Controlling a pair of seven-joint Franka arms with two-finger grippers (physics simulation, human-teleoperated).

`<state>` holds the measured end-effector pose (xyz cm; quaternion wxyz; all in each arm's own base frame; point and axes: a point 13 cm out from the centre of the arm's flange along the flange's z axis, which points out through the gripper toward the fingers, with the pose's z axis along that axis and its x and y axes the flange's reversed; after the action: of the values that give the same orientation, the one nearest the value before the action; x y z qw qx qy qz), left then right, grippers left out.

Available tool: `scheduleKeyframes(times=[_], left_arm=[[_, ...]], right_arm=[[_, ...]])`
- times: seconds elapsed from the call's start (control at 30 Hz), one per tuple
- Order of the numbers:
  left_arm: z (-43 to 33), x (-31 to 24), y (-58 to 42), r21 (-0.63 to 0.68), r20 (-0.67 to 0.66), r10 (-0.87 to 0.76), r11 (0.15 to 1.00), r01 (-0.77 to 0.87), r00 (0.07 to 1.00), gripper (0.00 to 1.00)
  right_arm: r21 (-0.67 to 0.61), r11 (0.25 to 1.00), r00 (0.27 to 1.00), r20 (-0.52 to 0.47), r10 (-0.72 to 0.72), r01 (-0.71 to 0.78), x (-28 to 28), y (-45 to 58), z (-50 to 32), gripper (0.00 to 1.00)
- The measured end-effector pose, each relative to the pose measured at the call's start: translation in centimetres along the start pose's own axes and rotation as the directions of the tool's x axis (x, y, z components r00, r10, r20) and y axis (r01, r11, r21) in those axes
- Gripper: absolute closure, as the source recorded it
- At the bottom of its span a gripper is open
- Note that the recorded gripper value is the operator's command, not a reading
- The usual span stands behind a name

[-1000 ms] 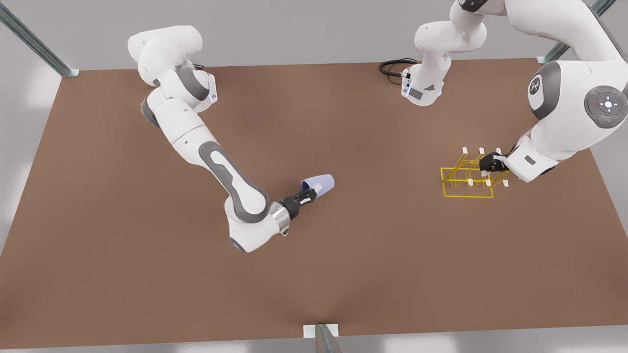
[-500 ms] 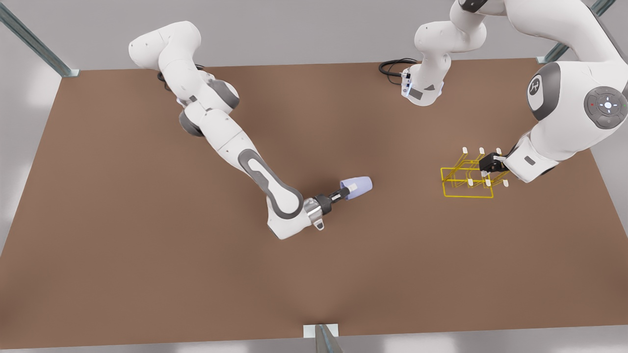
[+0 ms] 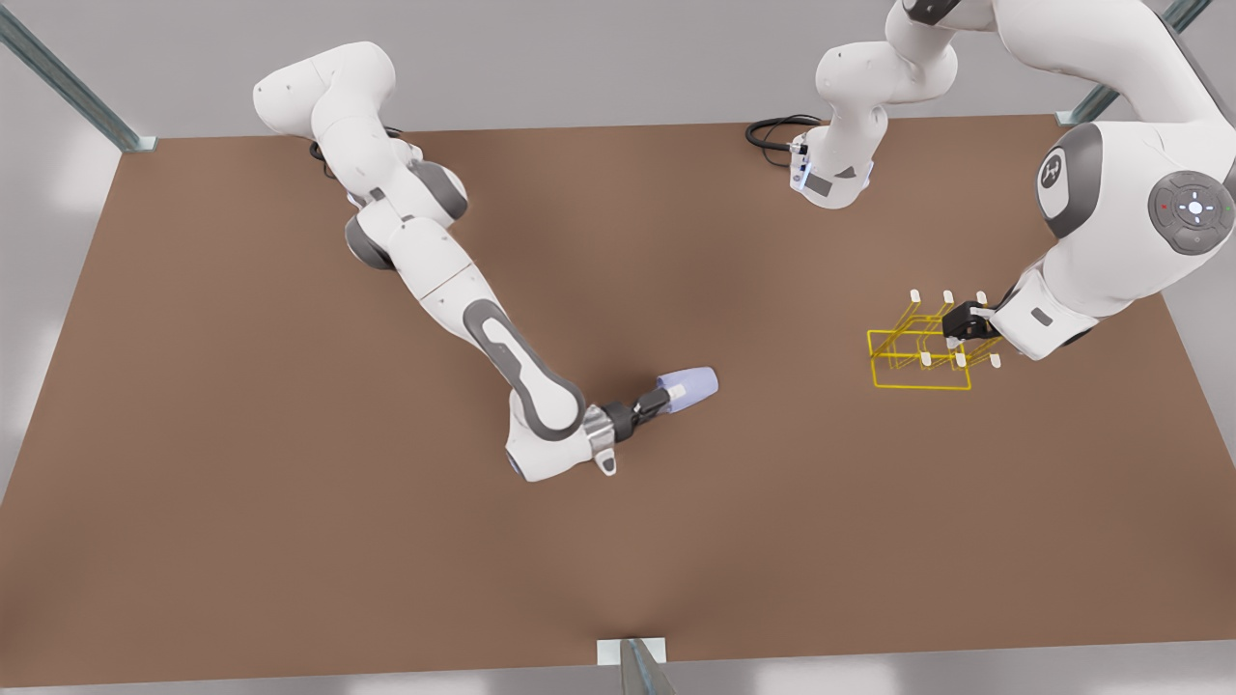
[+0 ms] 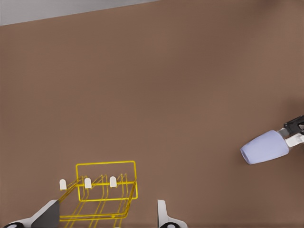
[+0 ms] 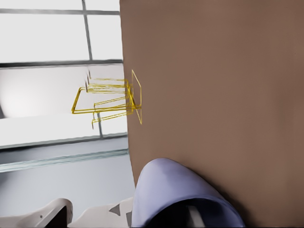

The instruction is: Place the cup on the cup holder

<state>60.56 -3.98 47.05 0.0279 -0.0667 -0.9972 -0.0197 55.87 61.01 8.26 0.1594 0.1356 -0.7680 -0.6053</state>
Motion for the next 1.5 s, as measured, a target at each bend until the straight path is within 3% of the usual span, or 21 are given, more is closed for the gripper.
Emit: scheduleKeyframes(times=[0.1, 0.17, 0.23, 0.27, 0.33, 0.4, 0.47, 0.53, 0.67, 1.0, 1.23, 1.5], left_arm=[[0.0, 0.0, 0.0, 0.000, 0.000, 0.000, 1.000, 0.000, 1.000, 0.00], [0.0, 0.0, 0.0, 0.000, 0.000, 0.000, 1.000, 0.000, 1.000, 0.00], [1.1, -0.5, -1.2, 0.023, -0.015, 0.014, 1.000, -0.013, 1.000, 0.00], [3.3, -1.4, -4.3, 0.045, -0.042, 0.059, 0.997, -0.057, 0.997, 0.00], [9.1, -2.2, -17.6, 0.083, -0.101, 0.257, 0.965, -0.249, 0.961, 0.00], [15.6, -0.9, -29.3, 0.109, -0.141, 0.423, 0.905, -0.411, 0.895, 0.00], [21.1, -0.3, -34.3, 0.132, -0.159, 0.513, 0.857, -0.497, 0.843, 0.00], [24.4, -0.9, -35.3, 0.143, -0.151, 0.575, 0.818, -0.558, 0.804, 0.00], [26.4, -2.9, -34.8, 0.086, -0.103, 0.692, 0.722, -0.686, 0.715, 0.01], [30.4, 0.6, -34.0, -0.014, -0.042, 0.910, 0.413, -0.911, 0.413, 0.00], [31.2, -1.3, -34.7, -0.030, 0.073, 0.913, 0.404, -0.914, 0.401, 0.00], [34.0, -2.0, -33.4, -0.013, 0.084, 0.899, 0.432, -0.902, 0.430, 0.00]], right_arm=[[0.066, 0.996, 0.998, 0.003, -0.057, 0.056, -1.2, 0.9, -6.6, 0.00], [0.136, 0.983, 0.993, -0.020, -0.120, 0.122, -1.6, 5.2, -15.6, 0.00], [0.325, 0.926, 0.981, -0.064, -0.183, 0.194, 0.1, 10.9, -28.5, 0.00], [0.486, 0.845, 0.975, -0.123, -0.184, 0.221, 2.0, 12.6, -33.7, 0.00], [0.770, 0.586, 0.968, -0.211, -0.139, 0.252, 6.4, 17.8, -42.4, 0.00], [0.907, 0.390, 0.985, -0.175, -0.003, 0.162, 14.8, 21.1, -49.3, 0.00], [0.955, 0.290, 0.996, -0.073, 0.047, 0.056, 21.0, 22.4, -54.2, 0.00], [0.971, 0.239, 0.999, -0.007, 0.039, -0.002, 22.4, 23.3, -56.4, 0.00], [0.970, 0.214, 0.994, 0.112, 0.015, -0.112, 22.8, 24.0, -59.9, 0.00], [0.940, 0.207, 0.961, 0.276, 0.011, -0.272, 22.8, 23.5, -64.0, 0.00], [0.927, 0.208, 0.948, 0.318, 0.014, -0.313, 22.6, 23.5, -63.9, 0.00], [0.914, 0.231, 0.941, 0.339, 0.021, -0.334, 22.4, 24.0, -62.8, 0.00]])
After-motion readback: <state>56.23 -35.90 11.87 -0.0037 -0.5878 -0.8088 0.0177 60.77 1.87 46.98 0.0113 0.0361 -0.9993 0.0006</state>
